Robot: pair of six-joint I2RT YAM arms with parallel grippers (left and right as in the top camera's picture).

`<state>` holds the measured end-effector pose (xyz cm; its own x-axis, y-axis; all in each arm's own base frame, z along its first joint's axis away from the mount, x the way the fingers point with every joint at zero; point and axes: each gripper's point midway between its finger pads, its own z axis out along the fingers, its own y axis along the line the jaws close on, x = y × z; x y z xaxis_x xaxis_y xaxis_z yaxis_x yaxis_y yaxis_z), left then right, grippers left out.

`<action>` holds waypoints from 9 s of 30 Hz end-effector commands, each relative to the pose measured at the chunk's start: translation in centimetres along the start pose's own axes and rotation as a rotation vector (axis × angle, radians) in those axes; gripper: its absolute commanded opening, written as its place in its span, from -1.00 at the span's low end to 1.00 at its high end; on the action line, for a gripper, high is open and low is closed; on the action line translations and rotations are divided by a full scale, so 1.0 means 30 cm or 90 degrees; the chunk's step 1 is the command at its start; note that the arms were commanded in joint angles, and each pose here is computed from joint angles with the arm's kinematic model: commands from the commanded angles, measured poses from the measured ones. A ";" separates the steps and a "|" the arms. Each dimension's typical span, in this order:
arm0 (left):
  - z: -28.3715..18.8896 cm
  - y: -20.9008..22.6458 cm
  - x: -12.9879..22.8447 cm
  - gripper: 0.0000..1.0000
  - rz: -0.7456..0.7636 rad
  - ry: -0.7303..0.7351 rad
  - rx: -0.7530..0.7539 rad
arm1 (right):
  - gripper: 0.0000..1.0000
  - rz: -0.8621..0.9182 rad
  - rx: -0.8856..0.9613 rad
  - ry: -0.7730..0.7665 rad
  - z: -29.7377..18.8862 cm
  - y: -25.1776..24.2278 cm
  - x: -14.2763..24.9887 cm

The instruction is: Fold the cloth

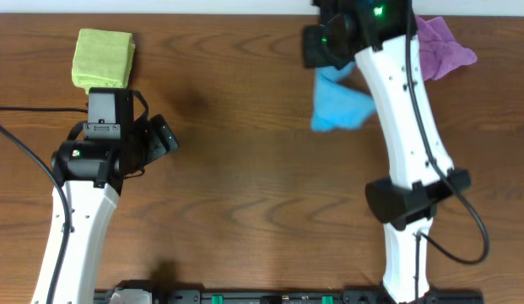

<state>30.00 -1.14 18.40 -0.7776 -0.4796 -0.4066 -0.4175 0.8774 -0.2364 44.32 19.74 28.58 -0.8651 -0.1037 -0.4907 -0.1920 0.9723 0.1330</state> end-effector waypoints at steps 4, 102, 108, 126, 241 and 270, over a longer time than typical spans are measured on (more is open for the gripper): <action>-0.010 -0.005 -0.012 0.90 0.010 -0.006 0.005 | -0.97 -0.118 -0.205 -0.077 -0.194 0.365 0.012; -0.015 0.112 -0.070 0.89 -0.059 -0.010 0.002 | 0.00 -0.242 0.041 0.362 0.409 0.033 0.591; -0.017 0.139 -0.076 0.90 -0.061 -0.010 -0.006 | -0.02 -0.326 0.025 0.387 0.475 0.142 0.737; -0.017 0.140 -0.072 0.91 -0.061 -0.007 -0.007 | -0.13 -0.381 0.043 0.320 0.608 0.201 0.807; 0.555 -0.225 0.194 -0.89 0.321 -0.012 0.089 | -0.97 -0.075 0.009 0.040 0.189 0.090 0.684; 0.688 -0.176 0.294 -0.88 0.317 0.048 0.035 | -0.97 -0.075 0.013 0.039 0.189 0.086 0.683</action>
<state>35.90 -10.98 -0.22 -0.8835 -0.0047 -0.4683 0.0557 0.9918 -0.1150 28.87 21.69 13.77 -0.8654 -0.2414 -0.4391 -0.2996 0.9517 0.0671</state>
